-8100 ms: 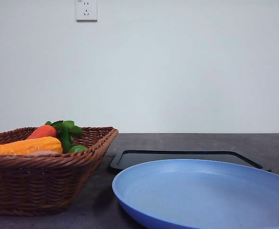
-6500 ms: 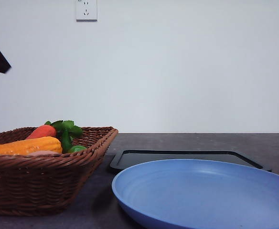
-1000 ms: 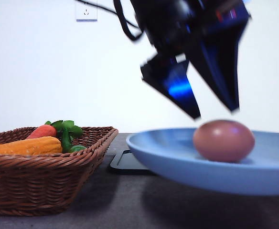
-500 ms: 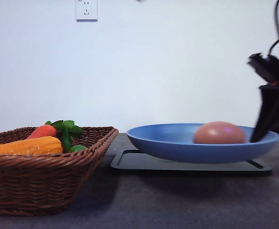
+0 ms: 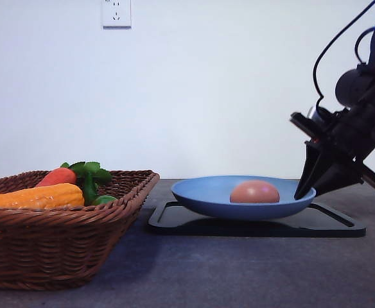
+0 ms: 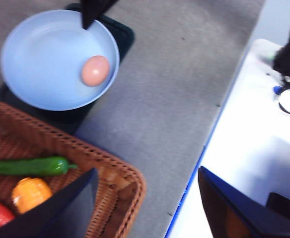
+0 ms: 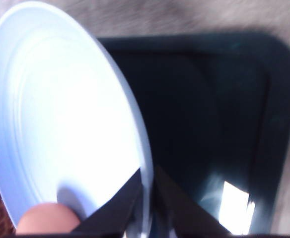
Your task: Transfer egg from basket to plate and serve
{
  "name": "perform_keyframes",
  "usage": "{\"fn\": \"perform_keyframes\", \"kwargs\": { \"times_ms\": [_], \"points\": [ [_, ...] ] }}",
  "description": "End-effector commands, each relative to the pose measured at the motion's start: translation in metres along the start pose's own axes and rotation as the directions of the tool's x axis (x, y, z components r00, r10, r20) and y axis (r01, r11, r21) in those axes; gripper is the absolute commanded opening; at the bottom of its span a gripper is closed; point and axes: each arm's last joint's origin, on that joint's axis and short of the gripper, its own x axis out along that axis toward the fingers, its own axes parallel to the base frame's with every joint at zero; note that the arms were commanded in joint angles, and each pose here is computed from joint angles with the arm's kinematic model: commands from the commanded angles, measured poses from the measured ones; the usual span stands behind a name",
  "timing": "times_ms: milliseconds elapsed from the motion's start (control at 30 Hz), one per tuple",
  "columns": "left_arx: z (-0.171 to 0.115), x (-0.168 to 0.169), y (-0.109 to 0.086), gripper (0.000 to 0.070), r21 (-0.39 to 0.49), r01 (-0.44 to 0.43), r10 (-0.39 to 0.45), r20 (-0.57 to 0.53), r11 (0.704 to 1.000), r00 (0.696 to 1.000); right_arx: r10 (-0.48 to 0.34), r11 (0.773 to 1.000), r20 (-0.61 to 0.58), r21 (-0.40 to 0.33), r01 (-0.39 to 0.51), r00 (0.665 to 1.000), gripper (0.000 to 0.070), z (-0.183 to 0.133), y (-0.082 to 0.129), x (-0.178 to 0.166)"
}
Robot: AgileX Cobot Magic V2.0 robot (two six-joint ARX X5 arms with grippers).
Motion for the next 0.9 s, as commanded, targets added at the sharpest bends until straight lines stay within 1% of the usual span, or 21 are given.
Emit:
{"fn": "perform_keyframes", "kwargs": {
  "times_ms": [0,67,100,133,200,233,267,500,600,667,733,767,833,867],
  "points": [
    [0.003,-0.003,0.000,0.0409,-0.011,-0.013,0.013,0.015,1.000,1.000,0.015,1.000,0.002,0.008,-0.015,1.000,0.0000,0.006,-0.002,0.004],
    [0.002,-0.006,0.001,0.0409,-0.015,-0.018,0.018,0.019,1.000,1.000,0.011,1.000,0.003,0.013,-0.011,1.000,0.0010,0.007,-0.004,0.004],
    [0.001,-0.006,0.001,0.0409,-0.018,-0.020,0.020,0.020,1.000,1.000,0.008,1.000,0.004,0.014,-0.008,1.000,0.0037,0.007,-0.005,0.004],
    [0.001,-0.006,0.002,0.0409,-0.021,-0.021,0.021,0.020,1.000,1.000,0.006,1.000,0.005,0.015,-0.006,1.000,0.0086,0.007,-0.005,0.004],
    [0.001,-0.006,0.002,0.0409,-0.021,-0.021,0.022,0.020,1.000,1.000,-0.004,1.000,0.008,0.017,0.004,1.000,0.0209,0.008,-0.006,0.003],
    [0.001,-0.006,0.002,0.0409,-0.021,-0.021,0.022,0.021,1.000,1.000,-0.012,1.000,0.009,0.017,0.012,1.000,0.0250,0.008,-0.006,0.003],
    [0.001,-0.006,0.002,0.0409,-0.021,-0.021,0.022,0.021,1.000,1.000,-0.014,1.000,0.009,0.018,0.014,1.000,0.0264,0.008,-0.006,0.003],
    [0.003,-0.006,0.002,0.0409,-0.020,-0.022,0.023,0.036,1.000,0.999,-0.010,1.000,0.017,0.023,0.010,1.000,0.0267,0.010,-0.008,0.000],
    [0.005,-0.006,0.002,0.0406,-0.018,-0.024,0.025,0.062,1.000,0.998,-0.013,1.000,0.034,0.028,0.012,0.999,0.0267,0.011,-0.008,-0.008],
    [0.007,-0.005,0.002,0.0386,-0.009,-0.026,0.027,0.076,1.000,0.997,-0.017,0.999,0.051,0.035,0.015,0.999,0.0263,0.012,-0.009,-0.017],
    [0.009,-0.003,0.003,0.0328,0.010,-0.033,0.032,0.082,0.999,0.996,-0.021,0.999,0.067,0.034,0.018,0.998,0.0239,0.011,-0.008,-0.027],
    [0.010,-0.001,0.004,0.0286,0.023,-0.038,0.036,0.082,0.999,0.996,-0.025,0.999,0.075,0.031,0.023,0.997,0.0212,0.011,-0.007,-0.033],
    [0.012,0.002,0.007,0.0183,0.054,-0.049,0.045,0.080,0.997,0.996,-0.032,0.999,0.091,0.011,0.032,0.995,0.0138,0.009,-0.004,-0.044],
    [0.013,0.005,0.009,0.0117,0.068,-0.055,0.050,0.074,0.996,0.996,-0.037,0.999,0.100,-0.007,0.038,0.994,0.0085,0.008,-0.002,-0.050]
  ]
}}
